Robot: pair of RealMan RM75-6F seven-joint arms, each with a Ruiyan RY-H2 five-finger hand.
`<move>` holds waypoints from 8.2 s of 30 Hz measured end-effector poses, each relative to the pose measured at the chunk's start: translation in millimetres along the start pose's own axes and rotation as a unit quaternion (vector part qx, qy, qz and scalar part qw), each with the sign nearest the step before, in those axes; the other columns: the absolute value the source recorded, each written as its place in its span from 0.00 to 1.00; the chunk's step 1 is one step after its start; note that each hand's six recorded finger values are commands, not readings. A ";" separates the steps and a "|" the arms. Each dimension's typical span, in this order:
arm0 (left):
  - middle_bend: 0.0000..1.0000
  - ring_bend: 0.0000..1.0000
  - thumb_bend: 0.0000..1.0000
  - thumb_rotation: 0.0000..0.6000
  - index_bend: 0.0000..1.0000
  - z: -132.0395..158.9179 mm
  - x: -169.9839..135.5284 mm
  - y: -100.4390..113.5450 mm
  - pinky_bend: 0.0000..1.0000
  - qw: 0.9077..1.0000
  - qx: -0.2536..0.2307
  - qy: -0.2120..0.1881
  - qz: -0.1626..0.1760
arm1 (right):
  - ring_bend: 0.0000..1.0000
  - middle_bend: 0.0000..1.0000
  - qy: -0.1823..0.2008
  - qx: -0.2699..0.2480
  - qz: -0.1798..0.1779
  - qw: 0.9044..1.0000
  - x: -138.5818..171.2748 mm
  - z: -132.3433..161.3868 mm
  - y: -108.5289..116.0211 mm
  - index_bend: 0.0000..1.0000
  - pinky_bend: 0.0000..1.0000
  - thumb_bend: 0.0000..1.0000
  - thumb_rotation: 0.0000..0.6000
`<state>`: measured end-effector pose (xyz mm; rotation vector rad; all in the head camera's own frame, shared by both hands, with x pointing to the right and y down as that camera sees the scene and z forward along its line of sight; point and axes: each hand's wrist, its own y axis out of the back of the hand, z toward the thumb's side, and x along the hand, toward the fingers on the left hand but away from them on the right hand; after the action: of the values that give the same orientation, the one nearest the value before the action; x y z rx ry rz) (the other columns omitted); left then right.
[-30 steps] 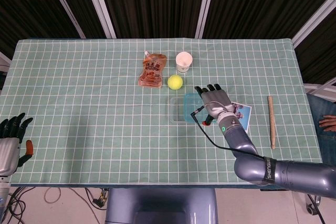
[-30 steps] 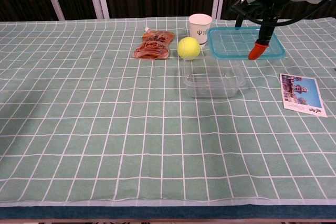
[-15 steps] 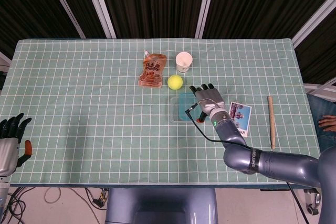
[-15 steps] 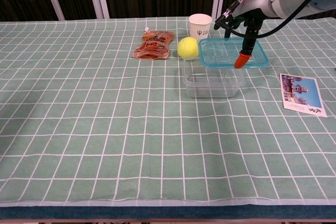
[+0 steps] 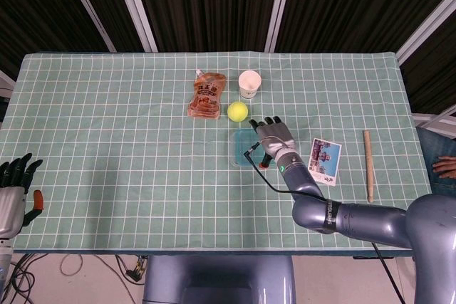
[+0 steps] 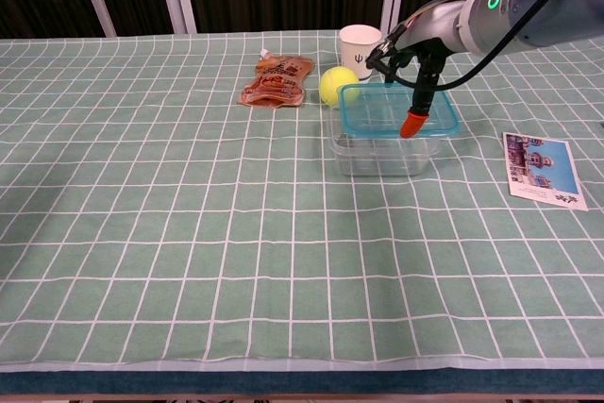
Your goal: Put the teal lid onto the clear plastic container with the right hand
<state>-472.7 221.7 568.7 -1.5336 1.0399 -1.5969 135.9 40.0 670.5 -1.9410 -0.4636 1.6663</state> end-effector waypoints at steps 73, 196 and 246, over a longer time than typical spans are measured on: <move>0.00 0.00 0.64 1.00 0.11 -3.9 1.1 -0.2 0.00 1.000 0.001 0.009 -0.002 | 0.07 0.44 0.004 0.001 -0.009 1.000 -20.7 11.5 -19.1 0.04 0.00 0.30 1.00; 0.00 0.00 0.64 1.00 0.11 -1.3 -2.0 -2.4 0.00 1.000 -0.005 0.008 -0.013 | 0.01 0.16 -0.015 -0.062 -0.112 0.992 51.4 -62.9 -27.8 0.61 0.00 0.53 1.00; 0.00 0.00 0.64 1.00 0.11 -7.9 0.9 -1.8 0.00 1.000 -0.006 0.023 -0.016 | 0.00 0.06 -0.014 -0.069 -0.086 0.994 -3.6 -43.3 -64.1 0.61 0.00 0.53 1.00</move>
<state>-480.5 222.5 570.8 -1.5352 1.0569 -1.6569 183.0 81.5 715.8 -1.9166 -0.7530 1.5887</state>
